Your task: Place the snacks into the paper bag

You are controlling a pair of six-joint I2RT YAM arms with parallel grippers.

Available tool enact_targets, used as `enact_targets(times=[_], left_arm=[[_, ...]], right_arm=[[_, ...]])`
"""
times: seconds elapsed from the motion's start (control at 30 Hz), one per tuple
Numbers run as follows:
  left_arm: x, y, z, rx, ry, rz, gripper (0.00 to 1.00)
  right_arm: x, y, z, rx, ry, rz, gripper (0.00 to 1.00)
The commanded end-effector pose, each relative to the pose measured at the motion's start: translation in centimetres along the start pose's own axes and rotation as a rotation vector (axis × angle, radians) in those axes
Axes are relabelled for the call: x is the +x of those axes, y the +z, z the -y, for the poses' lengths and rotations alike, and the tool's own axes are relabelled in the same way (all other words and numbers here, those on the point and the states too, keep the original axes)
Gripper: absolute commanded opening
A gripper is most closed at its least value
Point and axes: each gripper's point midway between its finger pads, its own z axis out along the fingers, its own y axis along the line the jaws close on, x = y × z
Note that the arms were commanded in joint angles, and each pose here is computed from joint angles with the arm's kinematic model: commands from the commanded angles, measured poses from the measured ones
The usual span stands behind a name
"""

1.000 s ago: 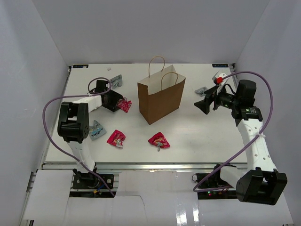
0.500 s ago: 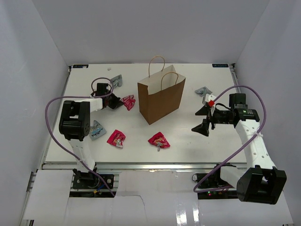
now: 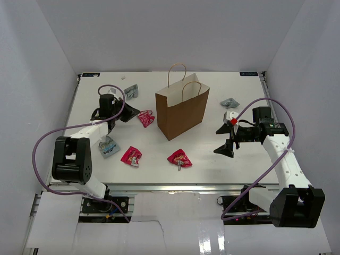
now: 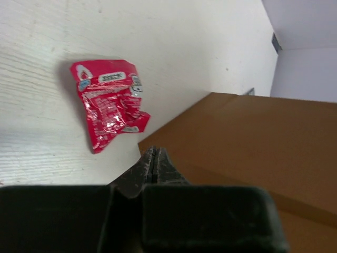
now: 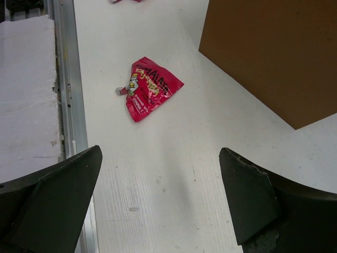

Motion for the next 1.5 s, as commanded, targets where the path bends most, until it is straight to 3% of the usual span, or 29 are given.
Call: enact_targets(times=[0.0, 0.37, 0.97, 1.1, 1.13, 1.23, 1.33, 1.37, 1.47], left_arm=[[0.4, -2.2, 2.4, 0.101, 0.04, 0.003, 0.0], [0.1, -5.2, 5.4, 0.175, 0.101, 0.011, 0.0], [-5.0, -13.0, 19.6, 0.457, 0.316, 0.116, 0.0], [-5.3, -12.7, 18.7, 0.378, 0.335, 0.12, 0.0], [-5.5, -12.0, 17.4, 0.316, 0.328, 0.132, 0.04], [-4.5, -10.3, 13.6, 0.191, 0.319, 0.093, 0.33], [-3.2, -8.0, 10.2, 0.1, 0.302, 0.033, 0.82], [-3.2, -7.4, 9.5, 0.08, 0.306, 0.026, 0.94], [-2.8, -5.1, 7.4, 0.03, 0.31, -0.02, 0.98]], right_arm=[[0.0, 1.0, -1.1, -0.063, 0.005, 0.012, 0.98], [-0.7, 1.9, -0.8, -0.085, -0.022, 0.003, 0.99], [0.6, 2.2, -1.9, -0.083, -0.006, -0.004, 0.99], [1.1, 2.3, -2.0, -0.082, 0.005, -0.017, 0.99], [1.1, 2.3, -2.0, -0.081, 0.008, -0.017, 0.99], [1.6, 2.5, -2.1, -0.082, 0.024, -0.021, 0.99], [2.0, 2.6, -2.3, -0.084, 0.035, -0.03, 0.99], [2.1, 2.6, -2.3, -0.082, 0.038, -0.034, 1.0], [2.4, 2.6, -2.2, -0.078, 0.042, -0.044, 0.99]])
